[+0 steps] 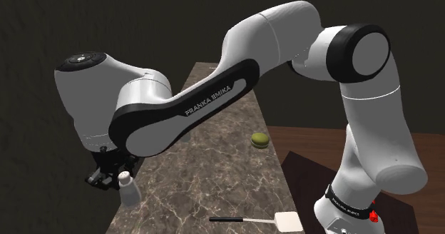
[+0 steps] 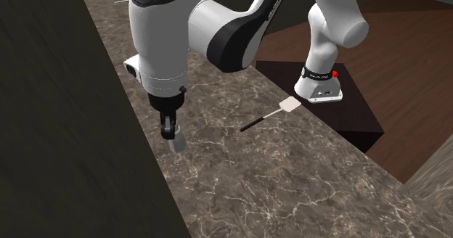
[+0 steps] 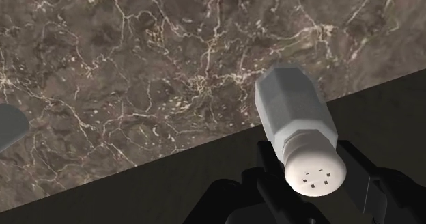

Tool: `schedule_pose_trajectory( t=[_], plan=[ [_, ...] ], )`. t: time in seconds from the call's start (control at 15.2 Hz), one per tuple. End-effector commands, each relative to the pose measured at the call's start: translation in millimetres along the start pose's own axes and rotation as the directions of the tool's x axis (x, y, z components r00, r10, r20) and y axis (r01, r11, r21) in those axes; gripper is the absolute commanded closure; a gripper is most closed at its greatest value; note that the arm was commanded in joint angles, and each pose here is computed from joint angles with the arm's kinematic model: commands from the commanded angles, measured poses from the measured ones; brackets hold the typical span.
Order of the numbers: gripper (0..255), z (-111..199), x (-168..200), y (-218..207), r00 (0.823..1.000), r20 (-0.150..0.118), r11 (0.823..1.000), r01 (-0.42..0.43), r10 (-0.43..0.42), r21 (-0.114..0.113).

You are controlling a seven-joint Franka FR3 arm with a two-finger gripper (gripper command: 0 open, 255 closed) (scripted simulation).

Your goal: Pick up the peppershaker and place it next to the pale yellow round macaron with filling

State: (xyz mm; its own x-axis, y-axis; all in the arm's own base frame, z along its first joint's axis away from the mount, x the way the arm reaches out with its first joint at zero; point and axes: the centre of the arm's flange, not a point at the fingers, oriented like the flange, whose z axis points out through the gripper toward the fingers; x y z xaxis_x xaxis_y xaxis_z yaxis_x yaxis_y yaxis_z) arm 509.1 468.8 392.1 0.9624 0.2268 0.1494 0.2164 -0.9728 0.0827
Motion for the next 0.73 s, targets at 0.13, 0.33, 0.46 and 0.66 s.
schedule_pose_trajectory(
  t=[0.13,0.33,0.46,0.66],
  plan=[
    [255,-20,4,1,1.0,0.0,1.0,0.0,0.0,0.0],
    [255,-36,7,2,1.0,0.0,1.0,0.0,0.0,0.0],
    [255,-46,8,3,1.0,0.0,1.0,0.0,0.0,0.0],
    [255,-62,11,4,1.0,0.0,1.0,0.0,0.0,0.0]
  ],
)
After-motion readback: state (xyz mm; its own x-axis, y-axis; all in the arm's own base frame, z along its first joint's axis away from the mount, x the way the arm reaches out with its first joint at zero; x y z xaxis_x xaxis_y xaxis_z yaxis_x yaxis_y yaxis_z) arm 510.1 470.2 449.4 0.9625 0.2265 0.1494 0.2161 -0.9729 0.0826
